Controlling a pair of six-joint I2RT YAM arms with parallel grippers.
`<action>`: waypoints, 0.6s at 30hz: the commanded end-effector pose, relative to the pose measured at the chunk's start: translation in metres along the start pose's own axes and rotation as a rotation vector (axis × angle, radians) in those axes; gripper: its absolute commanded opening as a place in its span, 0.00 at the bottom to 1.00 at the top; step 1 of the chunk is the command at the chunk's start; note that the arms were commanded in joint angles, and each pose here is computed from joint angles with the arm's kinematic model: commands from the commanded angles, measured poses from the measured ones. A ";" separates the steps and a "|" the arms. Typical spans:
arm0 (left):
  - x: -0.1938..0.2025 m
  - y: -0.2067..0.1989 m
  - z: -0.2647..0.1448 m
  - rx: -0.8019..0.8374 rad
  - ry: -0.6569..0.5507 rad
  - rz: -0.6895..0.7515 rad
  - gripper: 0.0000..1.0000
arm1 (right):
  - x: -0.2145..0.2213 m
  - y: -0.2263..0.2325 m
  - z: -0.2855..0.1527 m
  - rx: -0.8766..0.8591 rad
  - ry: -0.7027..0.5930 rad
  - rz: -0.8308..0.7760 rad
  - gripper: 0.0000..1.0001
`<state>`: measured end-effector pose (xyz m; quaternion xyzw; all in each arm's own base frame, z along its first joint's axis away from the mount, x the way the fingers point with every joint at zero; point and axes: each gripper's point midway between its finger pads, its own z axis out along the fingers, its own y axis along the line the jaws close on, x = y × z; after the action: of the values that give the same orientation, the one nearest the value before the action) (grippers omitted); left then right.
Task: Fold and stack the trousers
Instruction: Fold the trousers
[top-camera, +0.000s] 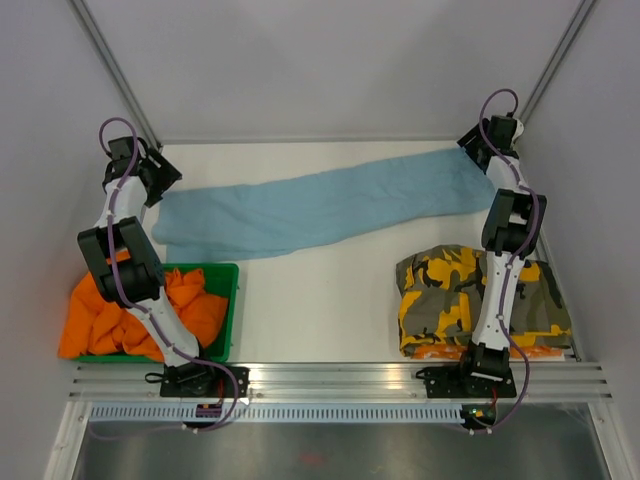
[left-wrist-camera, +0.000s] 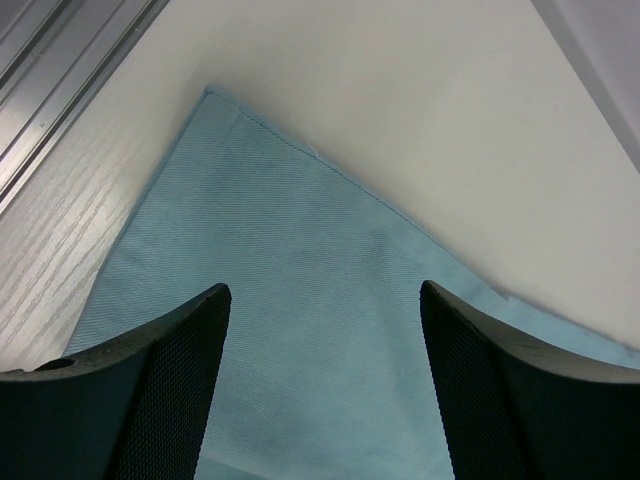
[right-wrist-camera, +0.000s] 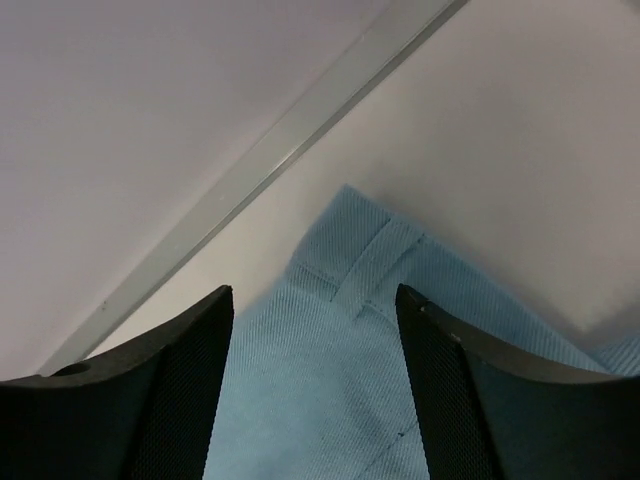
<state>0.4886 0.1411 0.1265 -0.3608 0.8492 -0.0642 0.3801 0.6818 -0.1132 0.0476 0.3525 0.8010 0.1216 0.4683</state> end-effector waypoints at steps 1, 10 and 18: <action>-0.027 -0.010 -0.008 0.026 -0.076 0.043 0.82 | -0.022 -0.003 0.000 0.053 -0.074 0.037 0.72; -0.018 0.007 -0.005 -0.047 -0.056 0.066 0.82 | 0.004 -0.038 0.014 0.178 -0.029 -0.017 0.67; -0.019 0.019 -0.002 -0.101 -0.064 0.087 0.82 | 0.034 -0.057 0.030 0.226 0.045 -0.064 0.51</action>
<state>0.4813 0.1546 0.1224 -0.3579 0.8544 -0.0201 0.3762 0.6891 -0.1401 0.0337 0.3748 0.7960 0.0516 0.4726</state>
